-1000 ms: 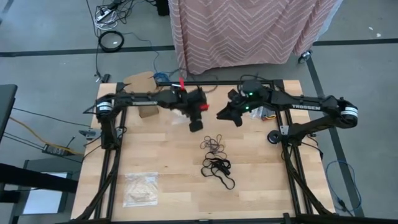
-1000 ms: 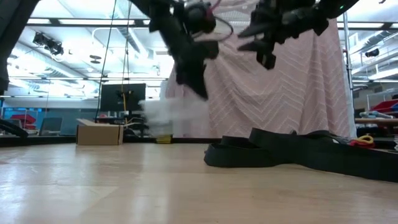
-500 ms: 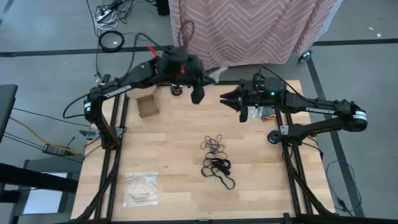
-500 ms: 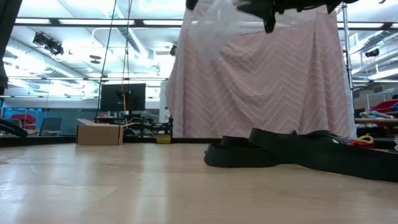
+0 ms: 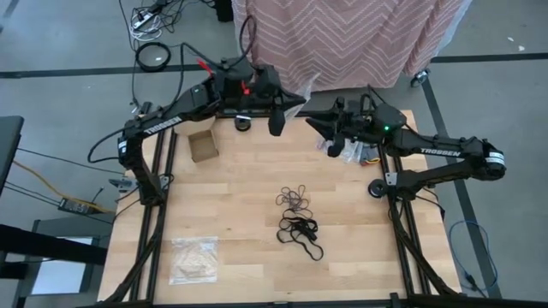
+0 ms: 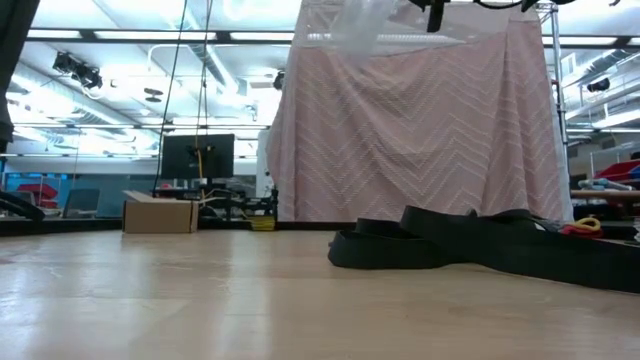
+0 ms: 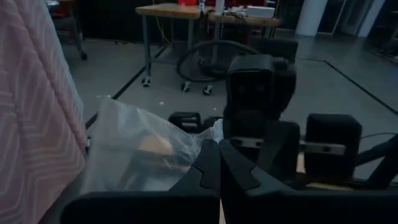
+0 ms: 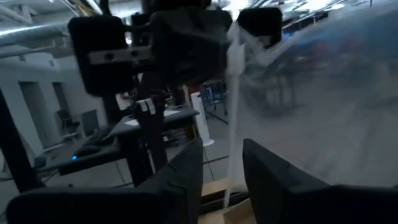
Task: Sort rubber bands
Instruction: Open the transparent zip bag
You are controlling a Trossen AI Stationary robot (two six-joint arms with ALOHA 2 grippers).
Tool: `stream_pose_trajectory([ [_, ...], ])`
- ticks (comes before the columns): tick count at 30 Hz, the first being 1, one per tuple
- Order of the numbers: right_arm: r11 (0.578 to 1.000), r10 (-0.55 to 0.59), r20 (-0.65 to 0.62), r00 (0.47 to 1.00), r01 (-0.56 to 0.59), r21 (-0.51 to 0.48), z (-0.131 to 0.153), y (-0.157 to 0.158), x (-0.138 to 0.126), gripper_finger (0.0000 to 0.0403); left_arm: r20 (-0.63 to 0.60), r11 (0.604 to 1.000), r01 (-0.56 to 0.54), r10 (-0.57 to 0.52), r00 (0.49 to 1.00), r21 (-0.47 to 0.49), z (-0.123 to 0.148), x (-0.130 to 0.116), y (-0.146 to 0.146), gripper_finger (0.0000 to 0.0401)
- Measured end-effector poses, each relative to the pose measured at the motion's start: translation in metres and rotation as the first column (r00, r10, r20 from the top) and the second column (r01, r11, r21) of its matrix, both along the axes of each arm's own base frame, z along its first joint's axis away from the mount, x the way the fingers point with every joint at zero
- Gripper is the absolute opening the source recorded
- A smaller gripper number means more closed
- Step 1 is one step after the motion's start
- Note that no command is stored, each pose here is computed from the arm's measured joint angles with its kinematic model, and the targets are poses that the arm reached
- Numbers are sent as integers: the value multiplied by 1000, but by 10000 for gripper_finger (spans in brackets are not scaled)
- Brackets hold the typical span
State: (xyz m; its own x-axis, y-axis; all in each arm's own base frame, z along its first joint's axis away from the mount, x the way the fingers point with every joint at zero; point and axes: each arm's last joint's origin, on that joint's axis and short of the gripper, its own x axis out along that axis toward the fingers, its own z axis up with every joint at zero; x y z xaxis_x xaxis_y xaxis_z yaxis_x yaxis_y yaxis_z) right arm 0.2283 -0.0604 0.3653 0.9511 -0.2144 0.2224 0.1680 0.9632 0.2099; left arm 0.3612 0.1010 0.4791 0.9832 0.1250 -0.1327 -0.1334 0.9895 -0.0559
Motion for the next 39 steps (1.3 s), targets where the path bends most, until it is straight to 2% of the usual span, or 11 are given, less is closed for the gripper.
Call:
stream_pose_trajectory([
  [8,999,-36,-8,999,36,11,2,-4,12,184,32,1000,30,-30,999,9,-2,10,-10,0],
  [13,998,-53,6,999,53,22,11,-7,21,201,55,999,36,-36,998,18,-3,17,-13,0],
  [16,991,-75,1,997,75,106,15,-9,23,173,58,999,37,-38,998,20,-5,20,-15,0],
  [18,986,-67,-15,998,68,154,17,-9,23,120,55,999,34,-35,998,20,-5,20,-15,0],
  [20,986,-47,-34,998,52,155,18,-6,24,46,52,999,32,-33,998,21,-5,20,-14,0],
  [22,990,-39,-60,997,47,133,19,-1,24,15,51,999,29,-30,998,23,-5,20,-14,2],
  [24,990,-35,-98,995,48,135,21,2,23,5,46,998,31,-33,998,52,-5,19,-12,6],
  [28,989,-27,-272,962,65,132,24,6,15,1,-20,986,88,-86,996,143,-6,15,-13,21],
  [34,996,27,-542,840,22,83,39,12,-5,0,-212,949,236,-191,958,211,-11,2,-19,65],
  [36,997,66,-596,800,-25,77,42,14,-11,0,-287,929,286,-214,934,236,-17,0,-20,86],
  [39,991,137,-628,766,-106,87,48,16,-17,0,-338,905,328,-229,913,271,-21,-2,-22,118],
])
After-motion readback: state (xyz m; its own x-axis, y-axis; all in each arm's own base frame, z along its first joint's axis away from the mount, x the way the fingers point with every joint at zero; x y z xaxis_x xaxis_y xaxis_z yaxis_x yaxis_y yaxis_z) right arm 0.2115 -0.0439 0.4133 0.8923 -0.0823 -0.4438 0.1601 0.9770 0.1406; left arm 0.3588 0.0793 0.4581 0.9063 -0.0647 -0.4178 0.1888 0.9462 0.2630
